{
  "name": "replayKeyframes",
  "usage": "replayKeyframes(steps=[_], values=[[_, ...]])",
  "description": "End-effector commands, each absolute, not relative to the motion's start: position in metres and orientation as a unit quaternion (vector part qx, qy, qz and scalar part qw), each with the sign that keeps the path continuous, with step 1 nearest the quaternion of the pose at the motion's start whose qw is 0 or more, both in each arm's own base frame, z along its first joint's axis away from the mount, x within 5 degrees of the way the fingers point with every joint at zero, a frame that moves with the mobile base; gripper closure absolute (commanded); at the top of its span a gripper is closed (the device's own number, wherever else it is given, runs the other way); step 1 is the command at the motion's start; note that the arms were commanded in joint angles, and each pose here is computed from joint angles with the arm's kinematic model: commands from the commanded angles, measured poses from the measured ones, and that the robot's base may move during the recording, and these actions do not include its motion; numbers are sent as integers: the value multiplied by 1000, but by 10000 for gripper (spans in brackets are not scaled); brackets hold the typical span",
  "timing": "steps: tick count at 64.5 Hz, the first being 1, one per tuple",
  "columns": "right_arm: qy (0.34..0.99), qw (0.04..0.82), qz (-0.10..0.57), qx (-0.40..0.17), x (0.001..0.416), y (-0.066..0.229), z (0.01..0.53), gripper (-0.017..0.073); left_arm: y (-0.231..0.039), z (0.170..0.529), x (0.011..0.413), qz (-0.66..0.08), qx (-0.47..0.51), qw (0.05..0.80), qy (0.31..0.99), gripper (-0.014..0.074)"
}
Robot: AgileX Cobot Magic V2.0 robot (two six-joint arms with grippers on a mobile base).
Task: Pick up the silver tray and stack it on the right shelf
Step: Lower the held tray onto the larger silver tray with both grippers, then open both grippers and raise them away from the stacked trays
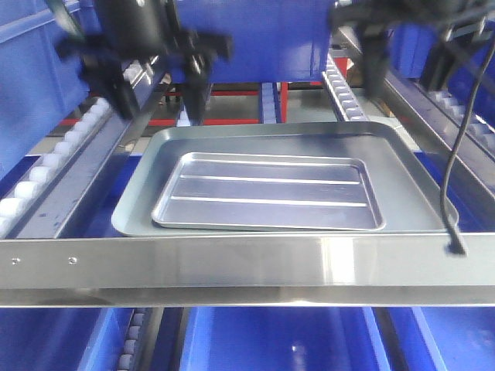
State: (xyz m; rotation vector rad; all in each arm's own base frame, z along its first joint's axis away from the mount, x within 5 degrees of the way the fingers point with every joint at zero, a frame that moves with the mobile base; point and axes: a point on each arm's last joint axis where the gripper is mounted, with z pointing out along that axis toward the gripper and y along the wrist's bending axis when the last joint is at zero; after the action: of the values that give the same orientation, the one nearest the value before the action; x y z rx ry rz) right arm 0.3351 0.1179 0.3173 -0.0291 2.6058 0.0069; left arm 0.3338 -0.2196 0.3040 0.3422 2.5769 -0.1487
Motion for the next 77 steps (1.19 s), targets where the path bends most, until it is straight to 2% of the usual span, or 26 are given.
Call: replayKeyframes(steps=[1, 7, 17, 23, 42, 49, 56, 63, 77], values=[[941, 339, 15, -9, 317, 106, 367, 272, -205, 366, 309, -72, 151, 340, 925, 354], [938, 346, 16, -8, 302, 101, 381, 387, -195, 384, 285, -75, 170, 353, 917, 495], [933, 358, 19, -14, 279, 91, 388, 511, -176, 389, 244, -92, 191, 391, 896, 704], [932, 360, 20, -23, 264, 86, 376, 510, -165, 379, 223, -119, 199, 422, 876, 685], [923, 378, 43, -58, 205, 68, 295, 510, -129, 297, 167, -168, 221, 460, 843, 686], [913, 399, 51, -71, 182, 60, 274, 511, -118, 279, 150, -191, 217, 474, 832, 687], [896, 434, 61, -72, 153, 49, 272, 511, -104, 283, 132, -218, 197, 495, 818, 687], [865, 491, 78, -62, 126, 38, 290, 511, -88, 299, 113, -233, 188, 529, 794, 687], [759, 637, 125, -41, 61, 11, 326, 511, -50, 331, 67, -278, 163, 625, 711, 687]])
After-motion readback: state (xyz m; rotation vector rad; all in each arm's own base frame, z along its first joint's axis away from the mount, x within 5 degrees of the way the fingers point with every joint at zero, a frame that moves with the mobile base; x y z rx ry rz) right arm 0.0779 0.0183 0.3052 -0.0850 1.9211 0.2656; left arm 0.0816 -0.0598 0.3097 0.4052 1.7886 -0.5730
